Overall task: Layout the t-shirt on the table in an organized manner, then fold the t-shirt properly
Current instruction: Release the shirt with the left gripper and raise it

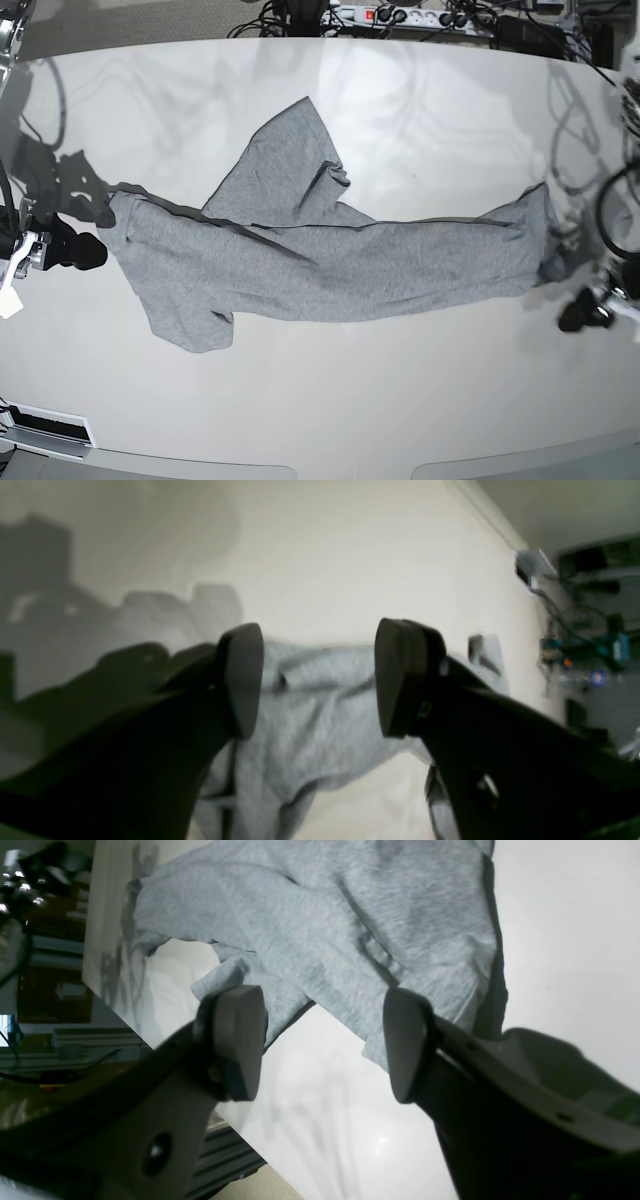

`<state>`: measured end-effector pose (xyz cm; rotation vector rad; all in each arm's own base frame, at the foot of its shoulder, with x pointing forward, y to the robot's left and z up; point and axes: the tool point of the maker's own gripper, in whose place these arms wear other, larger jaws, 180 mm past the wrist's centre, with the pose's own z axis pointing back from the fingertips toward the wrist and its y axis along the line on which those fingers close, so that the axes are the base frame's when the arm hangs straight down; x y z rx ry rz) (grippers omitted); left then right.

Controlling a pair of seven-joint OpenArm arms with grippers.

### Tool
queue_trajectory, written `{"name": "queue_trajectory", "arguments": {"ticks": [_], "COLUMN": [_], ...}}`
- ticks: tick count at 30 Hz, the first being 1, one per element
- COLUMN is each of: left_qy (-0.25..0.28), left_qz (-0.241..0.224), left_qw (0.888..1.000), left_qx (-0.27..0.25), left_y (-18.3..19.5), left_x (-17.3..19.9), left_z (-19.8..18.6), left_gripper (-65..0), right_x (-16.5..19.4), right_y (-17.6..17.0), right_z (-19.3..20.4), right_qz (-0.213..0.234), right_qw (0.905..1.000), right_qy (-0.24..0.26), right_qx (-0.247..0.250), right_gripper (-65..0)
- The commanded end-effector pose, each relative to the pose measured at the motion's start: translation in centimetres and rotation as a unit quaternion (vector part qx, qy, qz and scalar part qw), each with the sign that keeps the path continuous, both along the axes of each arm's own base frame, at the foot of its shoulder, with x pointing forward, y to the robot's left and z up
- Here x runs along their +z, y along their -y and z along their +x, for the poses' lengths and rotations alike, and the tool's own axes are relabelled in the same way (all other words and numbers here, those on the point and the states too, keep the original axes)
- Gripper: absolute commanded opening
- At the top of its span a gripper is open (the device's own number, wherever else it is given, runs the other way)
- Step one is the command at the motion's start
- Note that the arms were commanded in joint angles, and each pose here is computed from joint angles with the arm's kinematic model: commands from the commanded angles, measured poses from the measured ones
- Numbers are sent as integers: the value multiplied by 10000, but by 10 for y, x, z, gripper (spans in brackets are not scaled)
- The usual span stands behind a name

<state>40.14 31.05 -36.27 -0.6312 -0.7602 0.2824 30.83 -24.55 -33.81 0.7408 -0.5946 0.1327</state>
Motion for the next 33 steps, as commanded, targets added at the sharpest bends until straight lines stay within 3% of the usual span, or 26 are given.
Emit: {"name": "queue_trajectory", "arguments": {"ticks": [1,5,10,13,16,22,28,33], "left_qy": [294,121,-6,27,391,1022,978,1029], "left_qz": [-52,-301,-606,-878,-1050,-769,21,234], "left_qw": [9995,9970,9943,9920,9901,9901,9952,9943], "left_qx": [-133,-705,-876,-909,-845,-577,67,151], "left_y": [8,55,85,91,83,57,26,34], "left_x": [12,-21,-41,-34,-9,28,10,1], "left_z": [8,-14,-27,-28,-18,-1,7,13], "left_gripper": [-294,-294,-294,-295,-295,-295,-294,-294], "right_x": [20,20,20,20,20,20,20,20], "right_y": [7,8,8,8,8,8,8,8], "right_z": [11,11,11,11,11,11,11,11], "right_qz": [-32,-42,-49,-51,-56,-51,-51,-49], "right_qw": [9995,9995,9995,9995,9995,9995,9995,9995], "right_qy": [324,319,317,314,313,314,314,316], "right_qx": [-24,-24,-24,-24,-25,-24,-24,-26], "right_gripper": [-258,-258,-258,-258,-258,-258,-258,-258]}}
